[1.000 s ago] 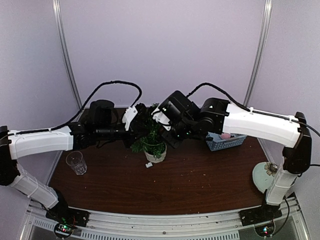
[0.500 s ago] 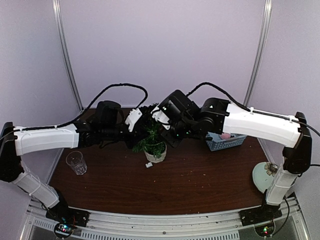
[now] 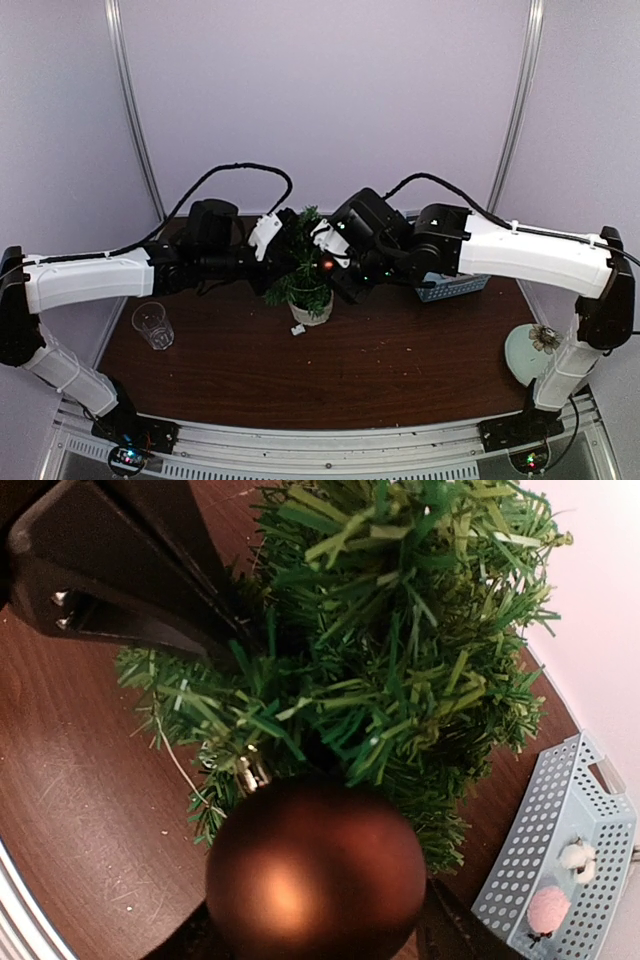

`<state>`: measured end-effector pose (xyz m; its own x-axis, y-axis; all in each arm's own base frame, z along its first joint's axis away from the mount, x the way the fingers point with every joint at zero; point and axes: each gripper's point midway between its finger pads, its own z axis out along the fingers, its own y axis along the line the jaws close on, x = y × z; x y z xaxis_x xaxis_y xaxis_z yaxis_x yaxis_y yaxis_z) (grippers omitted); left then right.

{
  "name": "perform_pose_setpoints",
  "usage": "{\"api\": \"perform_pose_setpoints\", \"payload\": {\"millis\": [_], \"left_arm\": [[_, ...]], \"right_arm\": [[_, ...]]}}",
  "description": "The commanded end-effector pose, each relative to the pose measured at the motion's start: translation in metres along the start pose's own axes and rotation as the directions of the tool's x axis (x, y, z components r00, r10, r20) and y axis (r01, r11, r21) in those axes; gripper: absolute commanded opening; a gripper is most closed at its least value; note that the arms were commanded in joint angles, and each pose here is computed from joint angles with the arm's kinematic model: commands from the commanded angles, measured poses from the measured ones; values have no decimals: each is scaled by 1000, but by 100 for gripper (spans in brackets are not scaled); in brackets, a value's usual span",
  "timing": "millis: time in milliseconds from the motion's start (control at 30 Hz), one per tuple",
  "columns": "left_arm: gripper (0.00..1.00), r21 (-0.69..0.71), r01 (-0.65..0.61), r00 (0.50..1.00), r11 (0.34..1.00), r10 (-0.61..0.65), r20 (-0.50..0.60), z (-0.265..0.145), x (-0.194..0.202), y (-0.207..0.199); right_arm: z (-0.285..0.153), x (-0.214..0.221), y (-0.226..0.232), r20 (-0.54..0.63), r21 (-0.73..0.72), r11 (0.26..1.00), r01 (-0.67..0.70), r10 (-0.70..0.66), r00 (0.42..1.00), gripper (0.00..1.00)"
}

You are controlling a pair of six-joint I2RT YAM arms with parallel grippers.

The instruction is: Decorate the small christmas tree

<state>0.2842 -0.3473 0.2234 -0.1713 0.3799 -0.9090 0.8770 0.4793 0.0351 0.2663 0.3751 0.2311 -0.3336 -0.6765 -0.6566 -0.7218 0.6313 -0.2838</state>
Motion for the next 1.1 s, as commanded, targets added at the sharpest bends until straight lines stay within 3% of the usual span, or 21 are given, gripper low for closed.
{"api": "perform_pose_setpoints", "payload": {"millis": [0, 133, 267, 433, 500, 800, 1067], "left_arm": [[0, -12, -11, 998, 1000, 12, 59, -5, -16, 3], [0, -6, -9, 998, 1000, 10, 57, -5, -17, 2], [8, -13, -10, 999, 1000, 11, 46, -7, -16, 2], [19, -21, -11, 999, 1000, 12, 50, -9, -18, 3], [21, -23, -12, 999, 1000, 13, 51, -10, -18, 4], [30, -21, -3, 999, 1000, 3, 33, -16, -13, 2], [52, -49, -1, 999, 999, 4, 54, -35, -18, 2]], "right_arm": [[-16, -3, -1, 31, -11, 1000, -12, 13, 999, 63], [-21, -7, 0, 52, -13, 1000, -9, 10, 999, 65], [-27, -8, -2, 69, -10, 1000, -14, 15, 997, 66], [-34, -3, 5, 83, -59, 998, 4, 0, 997, 85], [-37, -2, 8, 93, -82, 997, 9, -1, 996, 87], [-44, 0, 11, 117, -111, 994, 18, -4, 993, 88], [-48, -1, -7, 151, -96, 995, -36, 51, 987, 88]]}}
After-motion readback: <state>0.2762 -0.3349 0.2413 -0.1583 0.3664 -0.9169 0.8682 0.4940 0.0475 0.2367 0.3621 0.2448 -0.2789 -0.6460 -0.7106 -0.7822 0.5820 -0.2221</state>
